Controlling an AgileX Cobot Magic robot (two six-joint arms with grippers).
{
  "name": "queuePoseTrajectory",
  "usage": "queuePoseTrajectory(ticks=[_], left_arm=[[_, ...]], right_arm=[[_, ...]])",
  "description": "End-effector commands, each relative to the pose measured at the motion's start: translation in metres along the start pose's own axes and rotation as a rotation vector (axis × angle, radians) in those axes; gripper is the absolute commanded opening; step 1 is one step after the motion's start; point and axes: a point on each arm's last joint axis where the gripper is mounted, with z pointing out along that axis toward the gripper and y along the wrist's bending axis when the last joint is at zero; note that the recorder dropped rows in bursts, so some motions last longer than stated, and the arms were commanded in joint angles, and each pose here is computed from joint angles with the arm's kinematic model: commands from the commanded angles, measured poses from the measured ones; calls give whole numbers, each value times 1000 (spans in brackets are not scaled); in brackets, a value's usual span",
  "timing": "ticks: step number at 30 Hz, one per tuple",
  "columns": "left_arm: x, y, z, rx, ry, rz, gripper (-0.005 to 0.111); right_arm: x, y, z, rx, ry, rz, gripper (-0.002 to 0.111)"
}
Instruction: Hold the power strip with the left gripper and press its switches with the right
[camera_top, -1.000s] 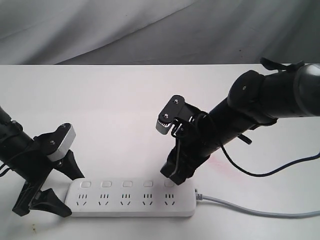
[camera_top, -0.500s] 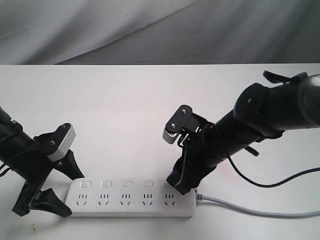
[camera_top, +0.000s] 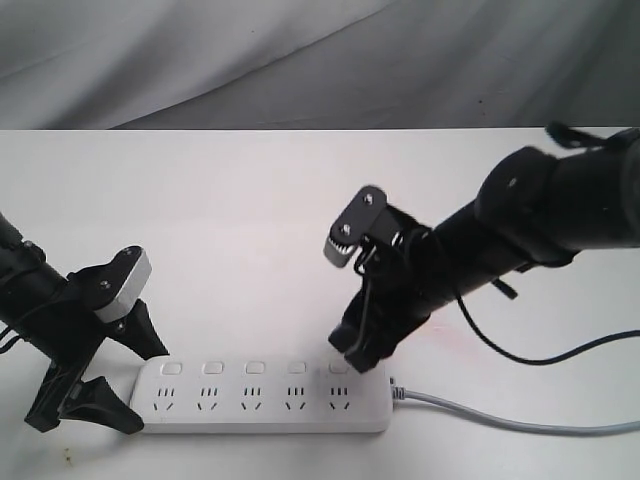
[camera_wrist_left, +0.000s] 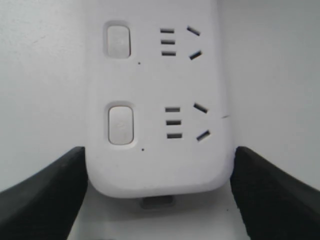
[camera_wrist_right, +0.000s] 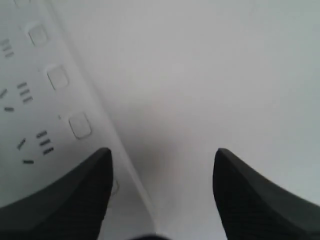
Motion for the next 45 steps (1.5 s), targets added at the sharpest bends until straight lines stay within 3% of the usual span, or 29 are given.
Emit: queuePoseTrajectory(ticks=[1,20,28,36,41,45], left_arm=[[-1,-1,2,1,-2,2,62],[-1,-1,2,-1,-5,0,62],[-1,-1,2,-1,-5,0,62],[-1,-1,2,-1,-5,0,62],[-1,-1,2,-1,-5,0,62],[-1,0,2,-2,-3,0,62]], right_arm=[[20,0,25,-68,78,35,55],[-39,20,-118,243,-318,-65,55],[-33,40,-187,384,-392,-12,53],[-10,78,-265,472,-561,86,46],[14,103,-306,532,-651,89,37],[46,132,-336,555,-700,58,12]])
